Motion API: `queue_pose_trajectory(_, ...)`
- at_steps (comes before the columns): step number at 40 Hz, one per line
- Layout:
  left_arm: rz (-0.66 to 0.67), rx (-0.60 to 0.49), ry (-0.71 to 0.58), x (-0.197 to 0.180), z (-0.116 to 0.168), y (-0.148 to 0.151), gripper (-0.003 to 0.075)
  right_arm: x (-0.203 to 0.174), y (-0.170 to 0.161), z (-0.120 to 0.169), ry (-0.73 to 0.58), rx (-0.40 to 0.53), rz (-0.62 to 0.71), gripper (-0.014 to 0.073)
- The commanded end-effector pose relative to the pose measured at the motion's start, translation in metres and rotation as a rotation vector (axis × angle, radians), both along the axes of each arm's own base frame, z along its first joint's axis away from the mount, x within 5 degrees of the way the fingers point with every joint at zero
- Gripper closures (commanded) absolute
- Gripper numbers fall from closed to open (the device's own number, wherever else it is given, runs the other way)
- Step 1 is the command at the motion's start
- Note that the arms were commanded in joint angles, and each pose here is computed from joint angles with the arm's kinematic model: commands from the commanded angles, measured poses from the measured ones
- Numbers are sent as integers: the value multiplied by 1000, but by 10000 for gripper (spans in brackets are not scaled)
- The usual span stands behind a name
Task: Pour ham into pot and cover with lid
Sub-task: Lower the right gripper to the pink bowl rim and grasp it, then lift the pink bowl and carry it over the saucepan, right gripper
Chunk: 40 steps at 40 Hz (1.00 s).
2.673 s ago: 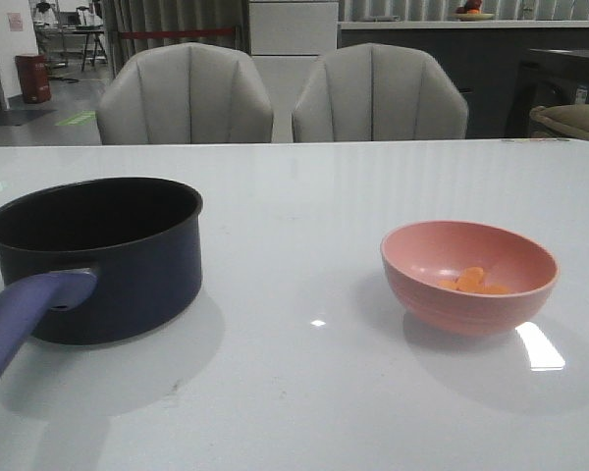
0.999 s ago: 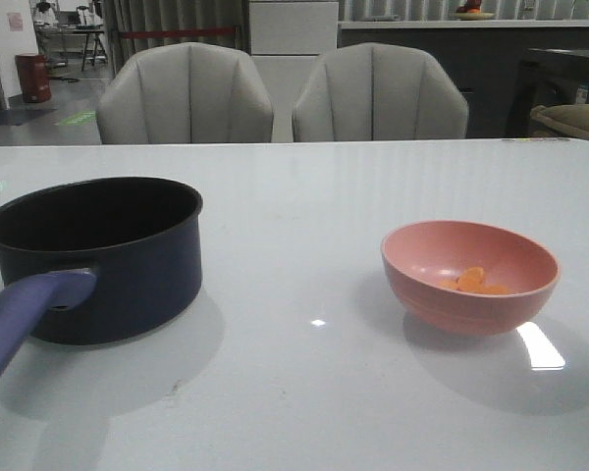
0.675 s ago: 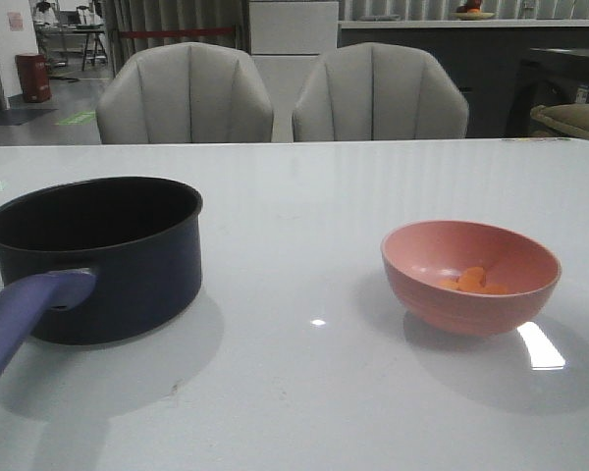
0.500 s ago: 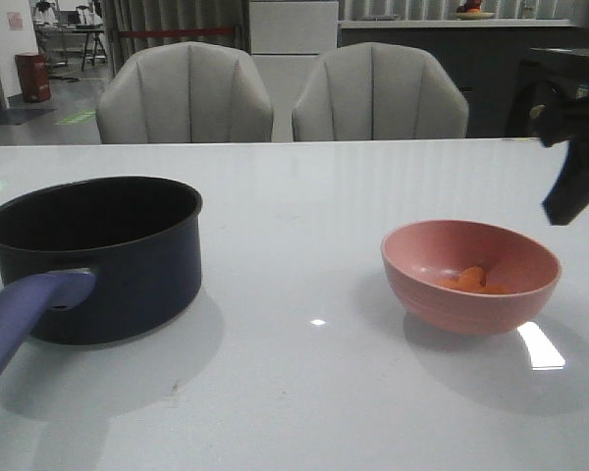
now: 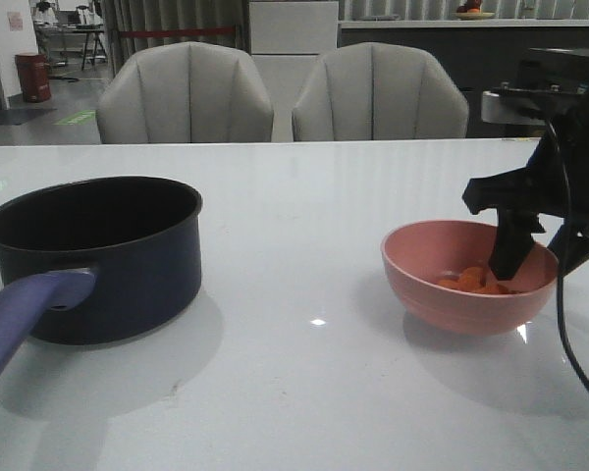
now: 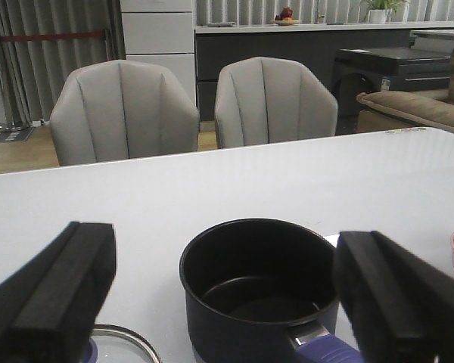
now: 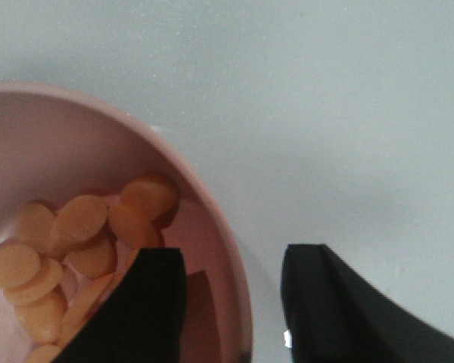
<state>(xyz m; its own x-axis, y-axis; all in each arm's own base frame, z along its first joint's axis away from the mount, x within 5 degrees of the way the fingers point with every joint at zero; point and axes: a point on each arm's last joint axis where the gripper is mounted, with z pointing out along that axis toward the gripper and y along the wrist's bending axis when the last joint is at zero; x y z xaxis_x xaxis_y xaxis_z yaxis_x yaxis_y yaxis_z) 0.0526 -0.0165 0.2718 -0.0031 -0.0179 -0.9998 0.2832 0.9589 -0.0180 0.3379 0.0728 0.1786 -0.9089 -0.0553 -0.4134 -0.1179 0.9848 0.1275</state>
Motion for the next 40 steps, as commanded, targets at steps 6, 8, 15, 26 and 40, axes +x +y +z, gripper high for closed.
queue_pose_trajectory(6,1,-28,-80,1,15,0,103,7,0,25,-102,12,4,459)
queue_pose_trajectory(8,1,-28,-80,1,15,0,103,6,0,26,-105,12,5,447)
queue_pose_trajectory(15,1,-28,-80,1,15,0,103,8,0,27,-126,9,10,449)
queue_pose_trajectory(26,1,-28,-80,1,15,0,103,9,13,77,-170,65,36,448)
queue_pose_trajectory(40,1,-28,-80,1,15,0,103,-5,96,177,-448,176,265,448)
